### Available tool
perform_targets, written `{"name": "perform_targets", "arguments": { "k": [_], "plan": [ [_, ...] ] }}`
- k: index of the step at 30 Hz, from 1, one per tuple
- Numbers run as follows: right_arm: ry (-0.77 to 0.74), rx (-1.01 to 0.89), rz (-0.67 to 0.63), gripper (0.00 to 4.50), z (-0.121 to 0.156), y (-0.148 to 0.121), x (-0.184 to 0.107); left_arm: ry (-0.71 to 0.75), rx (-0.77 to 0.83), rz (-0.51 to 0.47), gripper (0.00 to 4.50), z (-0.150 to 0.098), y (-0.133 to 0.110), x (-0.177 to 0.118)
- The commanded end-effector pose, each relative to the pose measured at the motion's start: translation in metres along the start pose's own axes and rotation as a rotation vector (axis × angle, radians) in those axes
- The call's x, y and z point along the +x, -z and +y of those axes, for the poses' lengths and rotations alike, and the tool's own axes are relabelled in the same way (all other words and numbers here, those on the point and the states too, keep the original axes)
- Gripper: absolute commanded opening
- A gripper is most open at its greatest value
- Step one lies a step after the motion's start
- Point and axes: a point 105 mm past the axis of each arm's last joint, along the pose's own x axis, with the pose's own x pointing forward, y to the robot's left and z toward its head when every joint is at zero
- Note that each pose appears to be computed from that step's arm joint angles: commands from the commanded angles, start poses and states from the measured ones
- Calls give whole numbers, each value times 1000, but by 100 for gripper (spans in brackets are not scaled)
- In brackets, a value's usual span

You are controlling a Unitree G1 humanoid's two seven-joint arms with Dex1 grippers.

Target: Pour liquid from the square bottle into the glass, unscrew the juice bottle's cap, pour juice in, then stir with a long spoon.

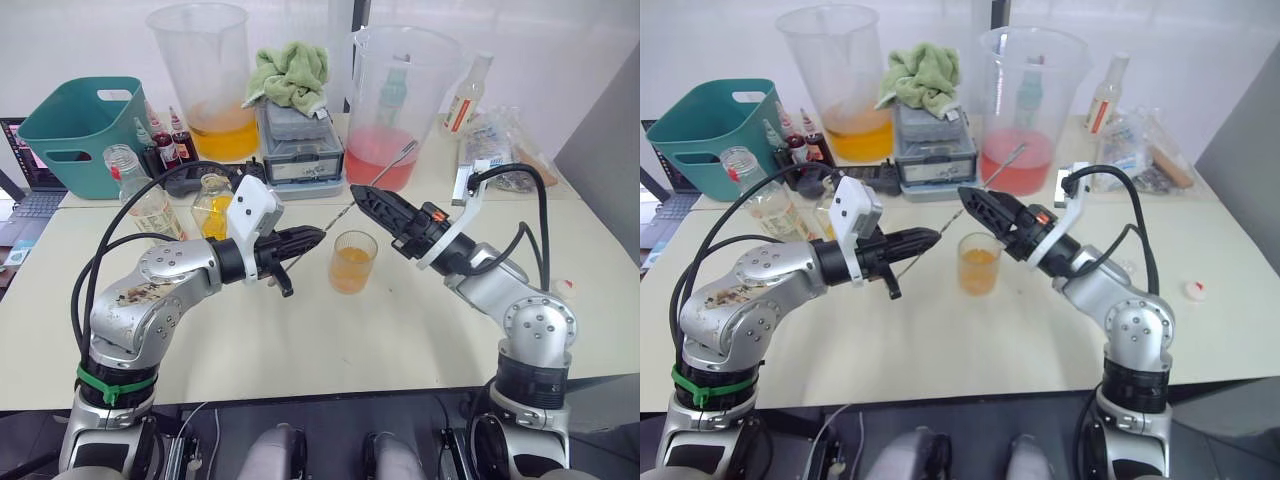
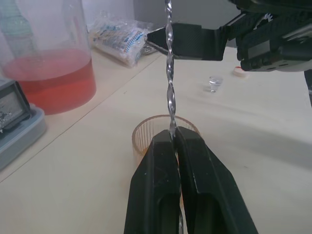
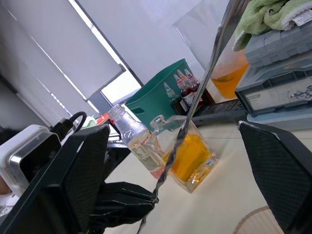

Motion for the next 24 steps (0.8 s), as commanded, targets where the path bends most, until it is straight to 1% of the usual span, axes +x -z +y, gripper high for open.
{"name": "perform_targets", "arguments": {
  "k": [1, 3, 4, 10, 16, 17, 24],
  "plan": [
    [-26, -5, -52, 450, 12, -9, 1, 27, 44, -47, 4, -7, -14, 2],
    [-23, 5, -52, 450, 13, -8, 2, 27, 44, -45, 4, -7, -14, 2],
    [-17, 10, -55, 424, 12, -7, 2, 27, 43, -45, 1, -7, -14, 2],
    [-23, 34, -62, 234, 15, -5, 4, 30, 45, -41, 0, -8, -13, 2],
    [-32, 61, -80, 23, 17, -5, 4, 27, 44, -43, 0, -8, -13, 3],
    [-34, 65, -80, 5, 18, -5, 4, 26, 44, -44, 0, -8, -13, 3],
    [-41, 105, -115, 5, 19, -9, 4, 21, 44, -49, 0, -8, -13, 3]
  ]
}}
